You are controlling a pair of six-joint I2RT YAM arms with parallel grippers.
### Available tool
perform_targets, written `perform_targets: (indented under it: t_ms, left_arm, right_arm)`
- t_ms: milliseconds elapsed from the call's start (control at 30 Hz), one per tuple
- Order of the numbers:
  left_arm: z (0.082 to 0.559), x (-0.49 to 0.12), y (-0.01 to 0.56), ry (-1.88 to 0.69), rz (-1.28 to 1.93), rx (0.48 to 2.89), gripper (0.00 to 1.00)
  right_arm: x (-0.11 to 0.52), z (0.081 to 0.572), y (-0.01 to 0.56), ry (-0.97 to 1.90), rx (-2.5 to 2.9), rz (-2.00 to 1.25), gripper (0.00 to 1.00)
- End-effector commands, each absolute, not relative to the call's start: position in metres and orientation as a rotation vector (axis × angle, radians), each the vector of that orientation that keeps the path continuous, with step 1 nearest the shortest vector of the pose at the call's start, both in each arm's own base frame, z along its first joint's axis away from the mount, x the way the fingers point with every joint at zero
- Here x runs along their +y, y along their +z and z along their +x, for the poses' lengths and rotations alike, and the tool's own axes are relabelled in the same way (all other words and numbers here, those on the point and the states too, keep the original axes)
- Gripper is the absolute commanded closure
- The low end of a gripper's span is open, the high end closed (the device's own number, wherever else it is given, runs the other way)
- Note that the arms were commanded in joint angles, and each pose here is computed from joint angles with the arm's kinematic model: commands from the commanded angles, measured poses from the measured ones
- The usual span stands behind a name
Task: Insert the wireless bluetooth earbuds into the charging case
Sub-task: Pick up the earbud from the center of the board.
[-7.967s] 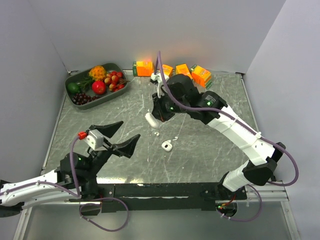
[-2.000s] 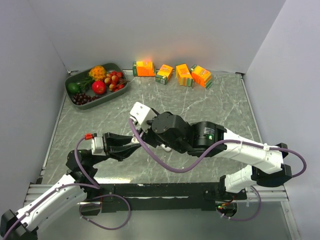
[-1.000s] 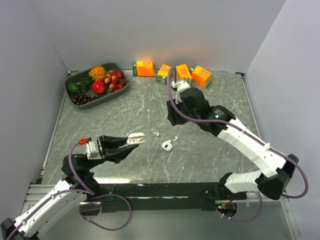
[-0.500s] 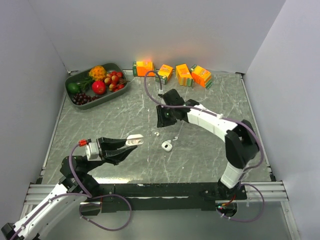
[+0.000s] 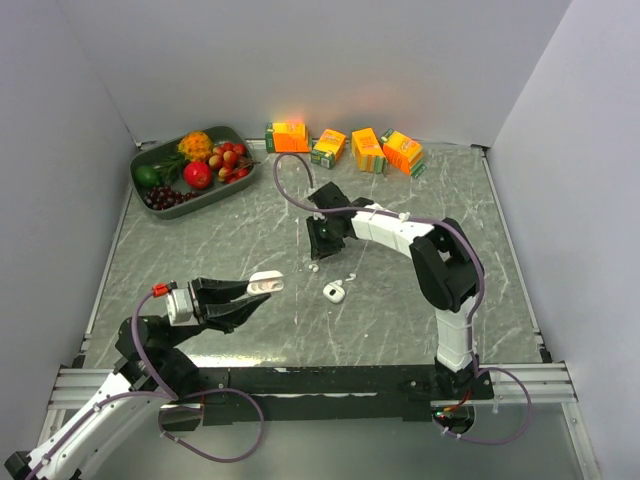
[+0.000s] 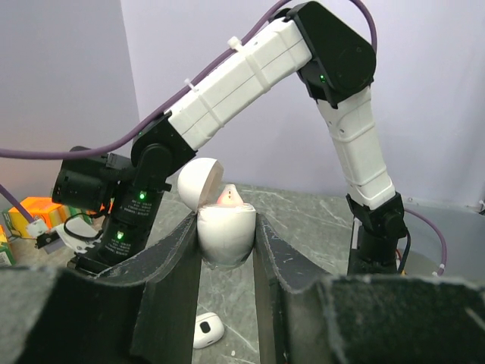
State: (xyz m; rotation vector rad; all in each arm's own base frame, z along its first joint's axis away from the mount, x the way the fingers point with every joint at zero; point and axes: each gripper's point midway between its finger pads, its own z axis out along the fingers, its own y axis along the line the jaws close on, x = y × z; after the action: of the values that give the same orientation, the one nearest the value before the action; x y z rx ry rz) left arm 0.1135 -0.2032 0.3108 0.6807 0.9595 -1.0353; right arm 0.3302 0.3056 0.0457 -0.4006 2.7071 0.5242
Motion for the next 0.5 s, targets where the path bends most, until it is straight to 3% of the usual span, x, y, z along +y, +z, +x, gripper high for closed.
perform_targets:
  t_ms: [0, 467]
  left_arm:
    - [0.112, -0.199, 0.317, -1.028, 0.662, 0.936, 0.99]
    - [0.113, -0.201, 0.316, -1.029, 0.664, 0.938, 0.99]
  right_arm:
    - [0.312, 0.339, 0.047, 0.552, 2.685, -0.409, 0.66]
    - [0.306, 0.328, 0.021, 0.521, 2.742, -0.417, 0.65]
